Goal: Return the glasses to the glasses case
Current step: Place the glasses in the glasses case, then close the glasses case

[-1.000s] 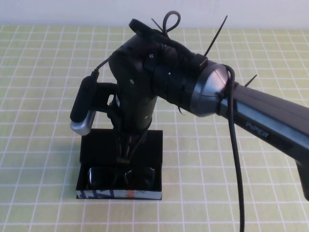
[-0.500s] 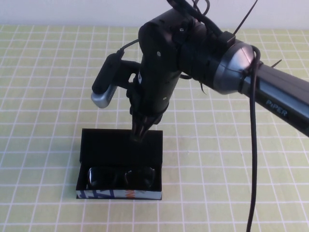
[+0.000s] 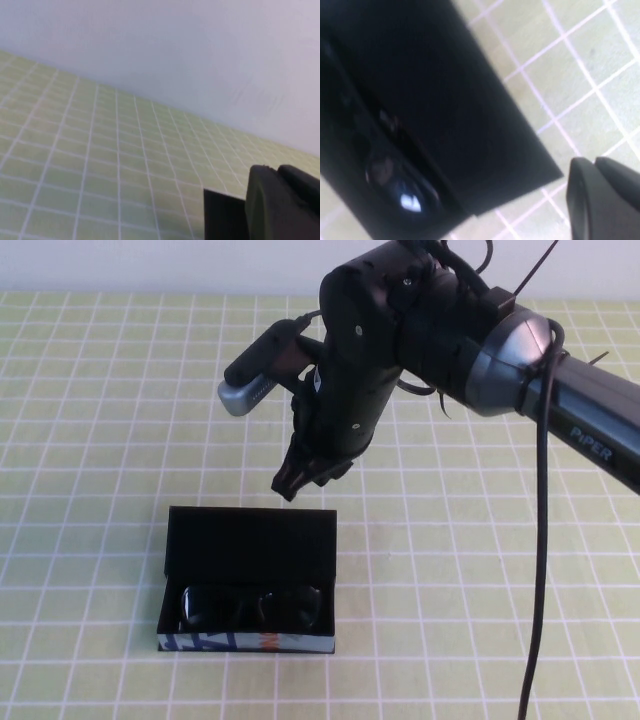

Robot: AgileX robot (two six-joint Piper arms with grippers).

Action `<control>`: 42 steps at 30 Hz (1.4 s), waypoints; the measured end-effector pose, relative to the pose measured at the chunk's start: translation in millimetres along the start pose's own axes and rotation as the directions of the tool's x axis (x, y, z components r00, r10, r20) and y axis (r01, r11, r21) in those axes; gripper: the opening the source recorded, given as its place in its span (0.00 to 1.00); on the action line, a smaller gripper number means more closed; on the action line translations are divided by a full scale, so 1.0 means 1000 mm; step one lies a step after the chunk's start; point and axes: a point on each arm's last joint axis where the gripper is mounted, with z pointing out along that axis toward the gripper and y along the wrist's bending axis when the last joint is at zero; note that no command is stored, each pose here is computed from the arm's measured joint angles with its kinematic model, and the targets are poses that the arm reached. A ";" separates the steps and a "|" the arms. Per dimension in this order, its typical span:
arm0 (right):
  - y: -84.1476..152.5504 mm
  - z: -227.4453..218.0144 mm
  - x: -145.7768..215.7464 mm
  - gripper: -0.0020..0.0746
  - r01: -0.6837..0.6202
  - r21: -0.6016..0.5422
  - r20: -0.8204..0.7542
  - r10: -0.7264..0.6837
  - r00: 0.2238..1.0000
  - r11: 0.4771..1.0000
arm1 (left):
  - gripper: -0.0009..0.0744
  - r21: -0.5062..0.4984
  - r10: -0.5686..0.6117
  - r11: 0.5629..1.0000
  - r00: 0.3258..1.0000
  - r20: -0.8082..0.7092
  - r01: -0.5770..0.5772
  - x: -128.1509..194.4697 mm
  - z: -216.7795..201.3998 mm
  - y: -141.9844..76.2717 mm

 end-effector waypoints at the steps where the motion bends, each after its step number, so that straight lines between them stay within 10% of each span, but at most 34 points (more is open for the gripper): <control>1: 0.000 0.000 -0.001 0.01 -0.037 0.003 0.012 0.037 0.999 0.999 | 0.01 0.003 -0.018 1.000 0.999 -0.037 0.019 -0.001 0.000 -0.002; 7: -0.002 0.000 -0.006 0.01 -0.138 0.010 0.067 0.137 0.988 0.990 | 0.01 -0.031 -0.038 0.999 0.924 -0.379 0.029 -0.017 0.019 -0.019; 18: -0.019 -0.001 0.004 0.01 -0.288 -0.113 0.025 0.293 0.956 0.951 | 0.01 0.199 0.178 0.980 0.440 -0.880 0.002 -0.007 0.092 -0.042; 27: -0.058 0.004 0.008 0.01 -0.415 -0.288 0.037 0.443 0.896 0.863 | 0.01 0.335 0.207 0.922 0.484 -0.850 0.195 0.042 0.128 -0.041; 42: -0.068 0.036 -0.016 0.01 -0.406 -0.334 0.070 0.452 0.889 0.851 | 0.01 0.268 0.124 0.914 0.418 -0.900 0.305 0.105 0.155 -0.020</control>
